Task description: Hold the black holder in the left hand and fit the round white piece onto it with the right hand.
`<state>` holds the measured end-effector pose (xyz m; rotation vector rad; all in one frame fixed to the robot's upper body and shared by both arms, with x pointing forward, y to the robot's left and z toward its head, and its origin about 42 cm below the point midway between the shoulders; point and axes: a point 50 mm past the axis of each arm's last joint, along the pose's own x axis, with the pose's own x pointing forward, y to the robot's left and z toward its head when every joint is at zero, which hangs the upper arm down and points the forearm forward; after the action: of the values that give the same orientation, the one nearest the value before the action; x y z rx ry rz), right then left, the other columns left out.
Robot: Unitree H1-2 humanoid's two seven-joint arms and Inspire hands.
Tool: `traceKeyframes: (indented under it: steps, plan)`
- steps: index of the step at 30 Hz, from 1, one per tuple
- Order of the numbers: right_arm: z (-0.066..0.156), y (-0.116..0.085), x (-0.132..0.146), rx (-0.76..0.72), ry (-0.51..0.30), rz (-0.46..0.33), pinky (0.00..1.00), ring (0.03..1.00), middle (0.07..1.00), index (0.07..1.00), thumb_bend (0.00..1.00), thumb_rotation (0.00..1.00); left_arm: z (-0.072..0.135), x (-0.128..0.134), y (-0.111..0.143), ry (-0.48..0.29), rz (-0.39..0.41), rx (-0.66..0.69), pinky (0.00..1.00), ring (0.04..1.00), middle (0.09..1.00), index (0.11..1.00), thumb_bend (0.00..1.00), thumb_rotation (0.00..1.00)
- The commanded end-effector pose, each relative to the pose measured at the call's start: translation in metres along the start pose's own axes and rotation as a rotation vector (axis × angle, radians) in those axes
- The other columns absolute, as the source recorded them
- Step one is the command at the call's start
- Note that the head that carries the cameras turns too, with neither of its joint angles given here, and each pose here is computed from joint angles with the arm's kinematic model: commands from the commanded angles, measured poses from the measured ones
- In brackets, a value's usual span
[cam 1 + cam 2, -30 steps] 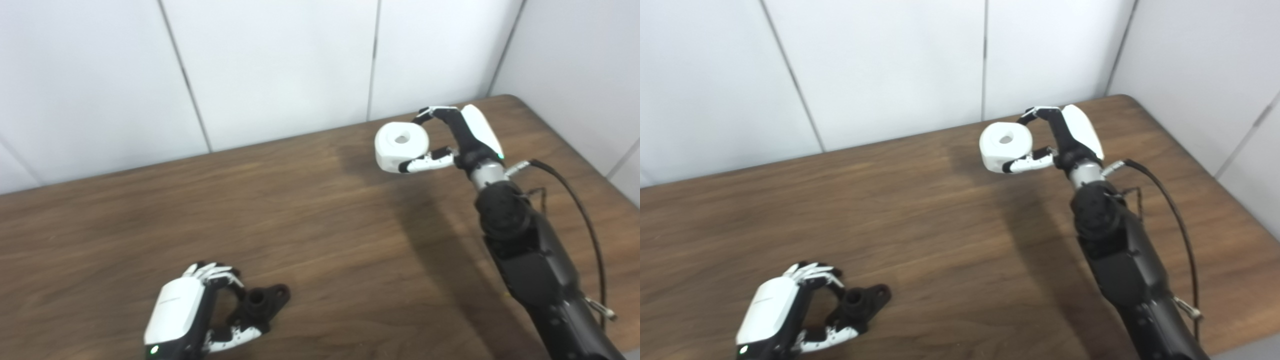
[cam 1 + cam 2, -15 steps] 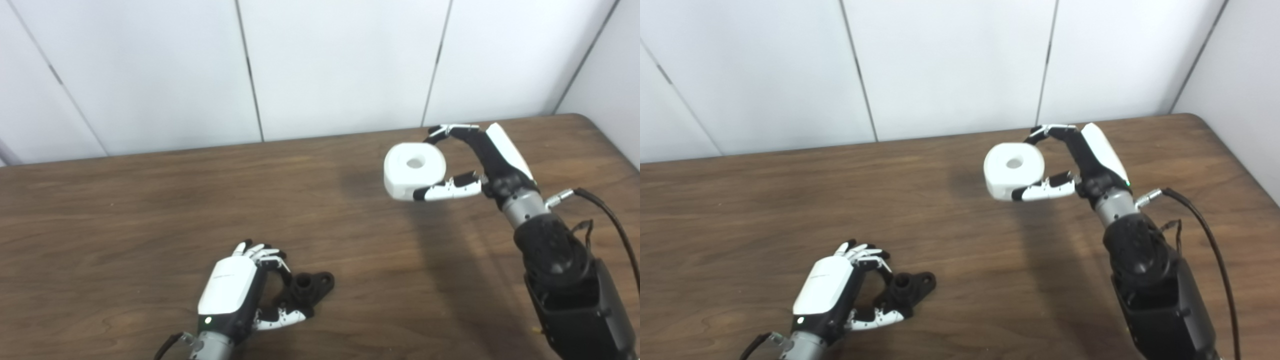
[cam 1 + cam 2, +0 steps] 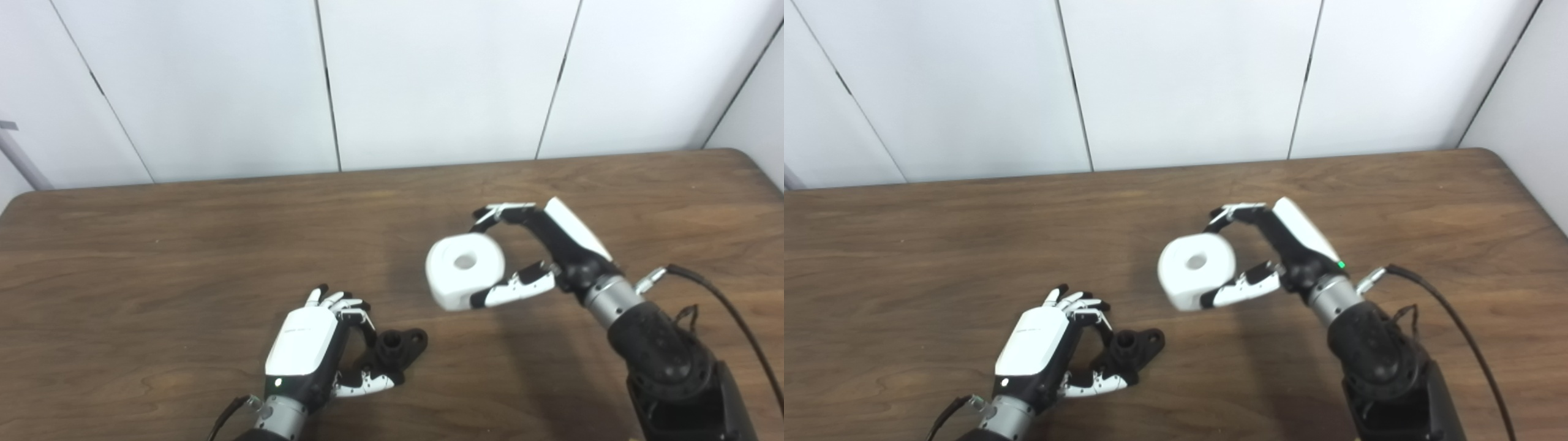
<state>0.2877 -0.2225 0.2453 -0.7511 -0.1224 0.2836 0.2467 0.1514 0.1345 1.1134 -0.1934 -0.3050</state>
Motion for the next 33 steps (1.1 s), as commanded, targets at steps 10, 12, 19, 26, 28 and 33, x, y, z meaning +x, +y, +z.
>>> traceKeyframes:
  steps: [10, 12, 19, 26, 28, 33]
  plan:
    - [0.033, 0.013, -0.008, 0.029, -0.099, 0.026, 0.85, 0.907, 0.817, 0.481, 0.53, 0.14, 0.003, 0.002, -0.015, 0.006, -0.058, 0.010, 1.00, 0.890, 0.787, 0.486, 0.52, 0.05]
    - [0.037, 0.013, -0.008, 0.037, -0.110, 0.026, 0.86, 0.909, 0.820, 0.481, 0.52, 0.14, 0.004, 0.003, -0.016, 0.007, -0.057, 0.012, 1.00, 0.888, 0.786, 0.486, 0.52, 0.05]
    - [0.045, 0.010, -0.008, 0.069, -0.150, 0.007, 0.91, 0.915, 0.815, 0.481, 0.52, 0.14, 0.006, 0.004, -0.018, 0.008, -0.057, 0.015, 1.00, 0.887, 0.785, 0.486, 0.52, 0.05]
    - [0.051, 0.014, -0.009, 0.081, -0.170, 0.018, 0.89, 0.922, 0.816, 0.481, 0.52, 0.15, 0.006, 0.005, -0.020, 0.006, -0.060, 0.020, 1.00, 0.889, 0.787, 0.486, 0.52, 0.05]
    - [0.052, 0.015, -0.009, 0.078, -0.173, 0.022, 0.89, 0.925, 0.817, 0.481, 0.52, 0.15, 0.007, 0.005, -0.020, 0.007, -0.060, 0.017, 1.00, 0.888, 0.787, 0.486, 0.52, 0.05]
    - [0.052, 0.022, -0.008, 0.075, -0.166, 0.031, 0.87, 0.925, 0.819, 0.482, 0.52, 0.14, 0.007, 0.006, -0.020, 0.008, -0.059, 0.015, 1.00, 0.889, 0.788, 0.486, 0.52, 0.05]
